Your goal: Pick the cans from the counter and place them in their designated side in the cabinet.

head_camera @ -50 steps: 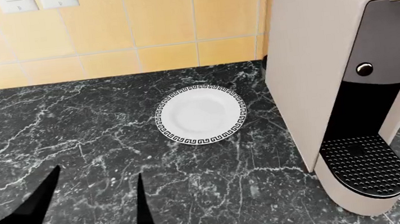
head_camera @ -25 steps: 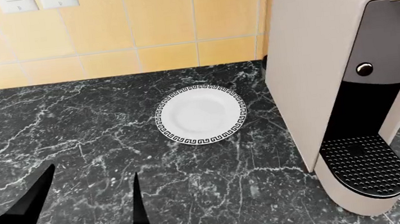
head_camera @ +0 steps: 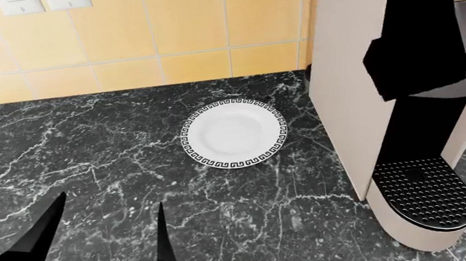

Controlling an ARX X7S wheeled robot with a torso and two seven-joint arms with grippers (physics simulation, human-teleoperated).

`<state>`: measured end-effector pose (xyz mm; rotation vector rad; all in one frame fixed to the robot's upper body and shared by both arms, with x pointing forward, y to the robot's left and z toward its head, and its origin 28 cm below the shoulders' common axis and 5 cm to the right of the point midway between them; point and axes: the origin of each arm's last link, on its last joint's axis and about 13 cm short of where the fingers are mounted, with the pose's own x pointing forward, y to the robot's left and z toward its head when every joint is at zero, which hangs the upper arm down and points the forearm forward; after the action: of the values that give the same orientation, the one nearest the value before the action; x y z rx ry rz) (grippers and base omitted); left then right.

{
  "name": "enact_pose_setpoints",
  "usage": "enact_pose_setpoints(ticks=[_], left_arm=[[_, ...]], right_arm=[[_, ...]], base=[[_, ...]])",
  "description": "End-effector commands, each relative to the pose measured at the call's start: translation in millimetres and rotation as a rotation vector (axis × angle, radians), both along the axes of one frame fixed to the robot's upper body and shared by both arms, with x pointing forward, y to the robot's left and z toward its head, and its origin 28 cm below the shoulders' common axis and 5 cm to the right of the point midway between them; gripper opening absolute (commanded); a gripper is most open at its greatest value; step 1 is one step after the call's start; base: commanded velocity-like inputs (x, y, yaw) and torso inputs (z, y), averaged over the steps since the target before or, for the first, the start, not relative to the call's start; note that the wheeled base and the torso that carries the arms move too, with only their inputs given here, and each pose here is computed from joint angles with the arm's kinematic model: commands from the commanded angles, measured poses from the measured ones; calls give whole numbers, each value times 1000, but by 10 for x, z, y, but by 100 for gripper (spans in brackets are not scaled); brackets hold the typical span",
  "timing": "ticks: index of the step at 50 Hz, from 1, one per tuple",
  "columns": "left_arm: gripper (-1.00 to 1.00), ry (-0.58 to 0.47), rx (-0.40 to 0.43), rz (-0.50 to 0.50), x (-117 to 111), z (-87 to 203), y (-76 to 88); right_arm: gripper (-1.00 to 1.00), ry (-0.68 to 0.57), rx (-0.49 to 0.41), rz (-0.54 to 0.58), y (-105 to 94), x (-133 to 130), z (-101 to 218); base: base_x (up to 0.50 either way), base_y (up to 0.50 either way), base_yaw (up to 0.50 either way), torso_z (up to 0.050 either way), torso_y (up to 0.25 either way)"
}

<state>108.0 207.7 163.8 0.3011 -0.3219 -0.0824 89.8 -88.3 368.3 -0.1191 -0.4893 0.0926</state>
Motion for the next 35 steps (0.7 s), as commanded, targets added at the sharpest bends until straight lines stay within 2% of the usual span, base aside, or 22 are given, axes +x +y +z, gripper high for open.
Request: enact_pose_setpoints(ticks=[1,10,16,24,30,35], left_arm=[[100,-12,-4,-3,-4,1,8],[100,-24,-7,-4,-3,11,21],[100,-39,-7,-2,-4,7,29],[100,-53,-8,5,-22,-15,43],[100,-62,-6,8,-36,-42,39],[100,-61,-7,8,-42,-61,23]], right_arm=[[100,49,-18,41,-120,80,-381],[100,57,-36,49,-288,217,-881],[100,24,-44,42,-382,201,-1143],[100,21,-27,36,-566,8,-1227],[100,-1,-12,16,-717,-237,-1332],[100,-3,12,13,-755,-385,-1422]], base=[[0,0,0,0,0],[0,0,0,0,0],[0,0,0,0,0],[0,0,0,0,0],[0,0,0,0,0],[0,0,0,0,0]])
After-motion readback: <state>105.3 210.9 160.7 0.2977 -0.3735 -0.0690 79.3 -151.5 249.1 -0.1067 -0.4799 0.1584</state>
